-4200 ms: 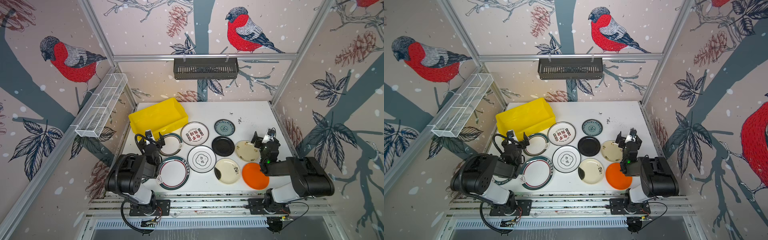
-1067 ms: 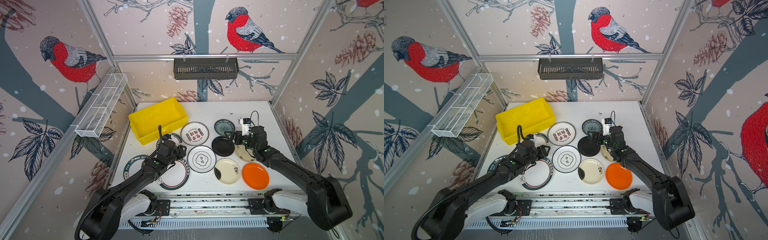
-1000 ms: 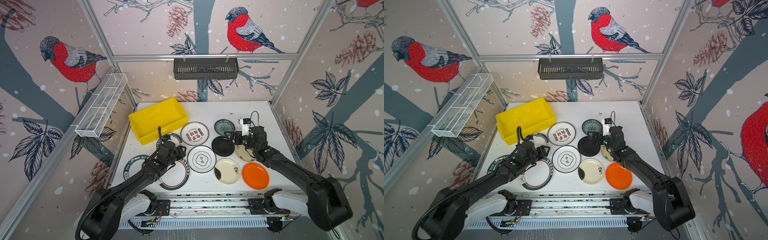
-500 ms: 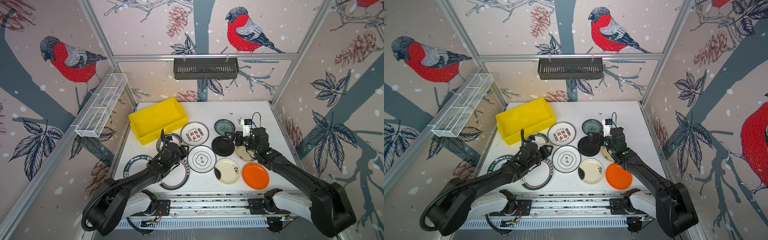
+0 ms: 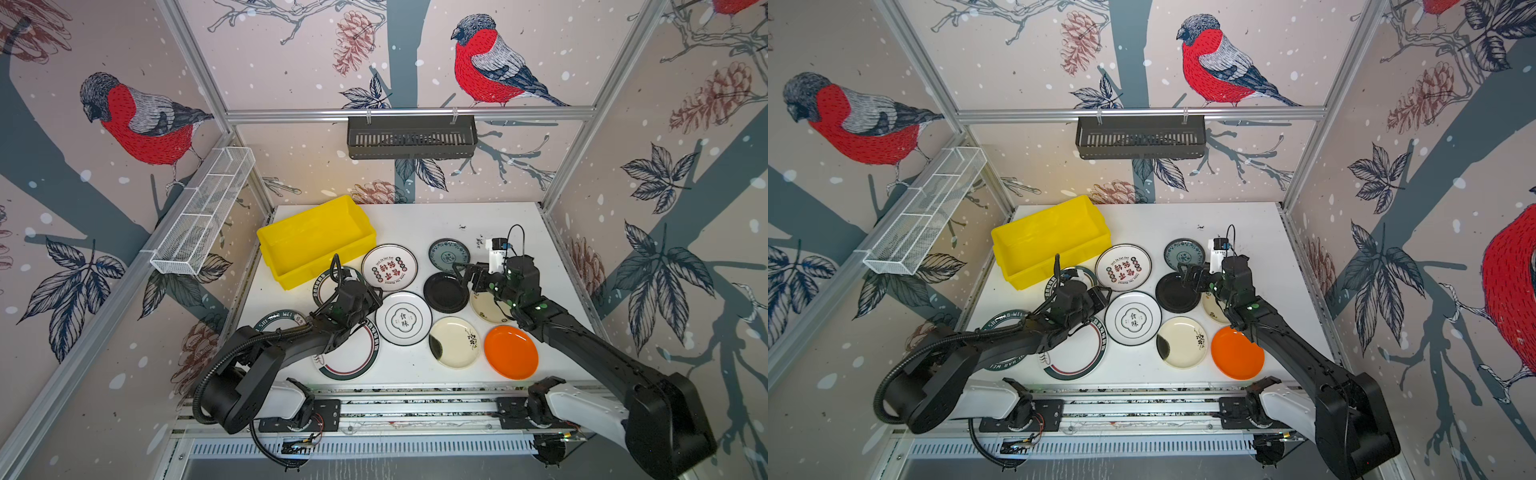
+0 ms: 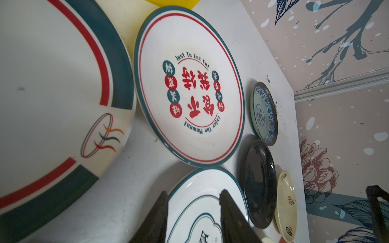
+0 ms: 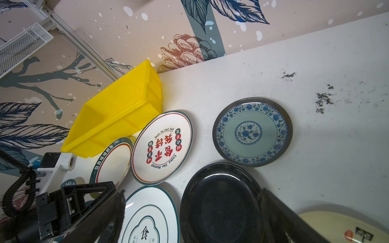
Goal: Place the plates into the plastic bin on the countertop
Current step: Pick up the plate from the top-center of the table.
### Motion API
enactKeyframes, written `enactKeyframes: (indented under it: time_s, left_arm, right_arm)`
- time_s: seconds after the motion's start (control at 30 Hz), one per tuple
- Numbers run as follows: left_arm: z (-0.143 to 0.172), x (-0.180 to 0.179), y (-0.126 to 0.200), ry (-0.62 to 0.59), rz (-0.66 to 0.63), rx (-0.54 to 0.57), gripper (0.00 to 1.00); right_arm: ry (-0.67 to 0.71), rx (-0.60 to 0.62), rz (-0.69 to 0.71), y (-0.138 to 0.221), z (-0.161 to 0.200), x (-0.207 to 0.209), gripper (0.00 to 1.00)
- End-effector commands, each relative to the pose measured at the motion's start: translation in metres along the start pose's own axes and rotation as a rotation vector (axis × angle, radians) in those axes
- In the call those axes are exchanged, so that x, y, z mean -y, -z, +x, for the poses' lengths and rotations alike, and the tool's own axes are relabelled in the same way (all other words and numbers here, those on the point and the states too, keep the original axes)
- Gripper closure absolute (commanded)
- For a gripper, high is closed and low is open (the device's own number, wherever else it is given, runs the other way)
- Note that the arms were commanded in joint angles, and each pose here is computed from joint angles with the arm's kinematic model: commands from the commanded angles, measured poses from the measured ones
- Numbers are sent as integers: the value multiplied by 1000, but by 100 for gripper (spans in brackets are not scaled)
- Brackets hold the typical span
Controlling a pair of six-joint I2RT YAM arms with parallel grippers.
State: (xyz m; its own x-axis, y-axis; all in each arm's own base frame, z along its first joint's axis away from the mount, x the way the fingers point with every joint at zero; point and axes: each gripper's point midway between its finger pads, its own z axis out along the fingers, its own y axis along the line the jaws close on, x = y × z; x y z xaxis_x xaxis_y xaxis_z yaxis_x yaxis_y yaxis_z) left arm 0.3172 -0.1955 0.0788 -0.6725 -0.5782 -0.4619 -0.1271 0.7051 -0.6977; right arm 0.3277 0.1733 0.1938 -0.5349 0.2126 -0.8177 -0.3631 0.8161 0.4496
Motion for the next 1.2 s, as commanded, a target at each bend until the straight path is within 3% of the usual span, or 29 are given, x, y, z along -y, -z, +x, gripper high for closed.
enactKeyframes:
  time_s: [0.0, 0.17, 0.43, 1.17]
  left_arm:
    - [-9, 3, -5, 18, -16, 34, 59]
    - [-5, -2, -12, 46, -35, 24, 59]
    - [-4, -13, -16, 59, -77, 29, 61]
    - [-9, -22, -50, 75, -127, 43, 67]
  right_arm:
    - [-4, 6, 16, 0, -1, 3, 0]
    - [5, 6, 30, 1, -3, 4, 0]
    - [21, -9, -119, 3, -2, -22, 0]
    - [10, -9, -48, 3, -3, -9, 0]
